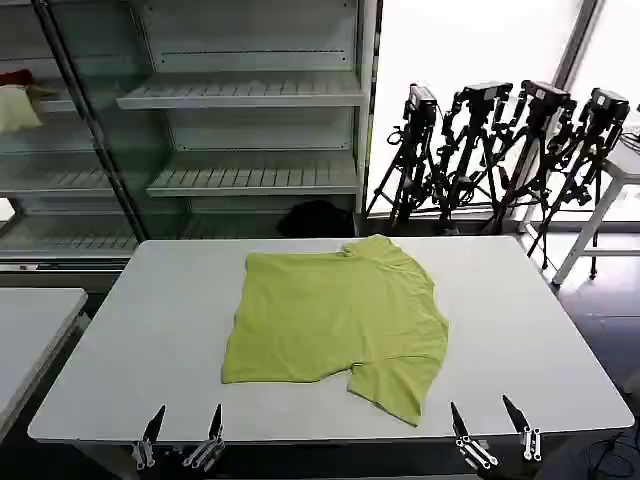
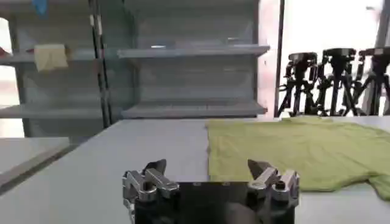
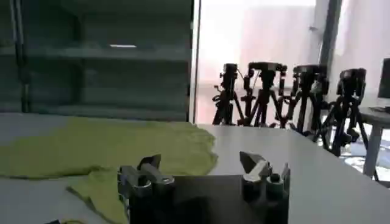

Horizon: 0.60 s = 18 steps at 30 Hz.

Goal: Fold and organize the clothes.

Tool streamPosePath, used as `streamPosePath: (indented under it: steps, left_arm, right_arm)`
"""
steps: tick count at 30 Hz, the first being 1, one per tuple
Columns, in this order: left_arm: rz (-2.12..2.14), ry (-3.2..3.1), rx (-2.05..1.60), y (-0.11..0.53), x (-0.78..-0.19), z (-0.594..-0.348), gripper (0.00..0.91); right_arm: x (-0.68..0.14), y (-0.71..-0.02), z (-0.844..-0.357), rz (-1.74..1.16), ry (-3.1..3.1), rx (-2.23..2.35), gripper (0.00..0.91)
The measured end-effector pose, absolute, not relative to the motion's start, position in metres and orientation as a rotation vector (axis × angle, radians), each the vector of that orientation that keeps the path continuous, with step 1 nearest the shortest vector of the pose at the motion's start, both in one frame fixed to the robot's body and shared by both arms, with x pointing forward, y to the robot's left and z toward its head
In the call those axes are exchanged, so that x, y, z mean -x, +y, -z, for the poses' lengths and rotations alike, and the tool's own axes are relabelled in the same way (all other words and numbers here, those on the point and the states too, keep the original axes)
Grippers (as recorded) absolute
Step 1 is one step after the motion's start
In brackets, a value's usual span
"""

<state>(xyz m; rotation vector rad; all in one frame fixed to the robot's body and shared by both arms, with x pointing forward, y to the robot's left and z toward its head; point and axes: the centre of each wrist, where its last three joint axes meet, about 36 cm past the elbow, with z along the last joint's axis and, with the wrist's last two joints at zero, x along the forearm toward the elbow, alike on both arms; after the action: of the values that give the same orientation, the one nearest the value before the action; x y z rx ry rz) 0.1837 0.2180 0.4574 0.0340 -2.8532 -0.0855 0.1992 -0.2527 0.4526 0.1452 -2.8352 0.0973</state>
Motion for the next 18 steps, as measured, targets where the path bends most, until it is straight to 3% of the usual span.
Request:
streamPosePath:
  steps: [18]
  left_arm:
    - [0.150,-2.684,0.139,0.233,-0.247,-0.472,0.907]
  right_arm:
    - [-0.237,-0.214,-0.461,-0.088,-2.591,-0.206,0.907]
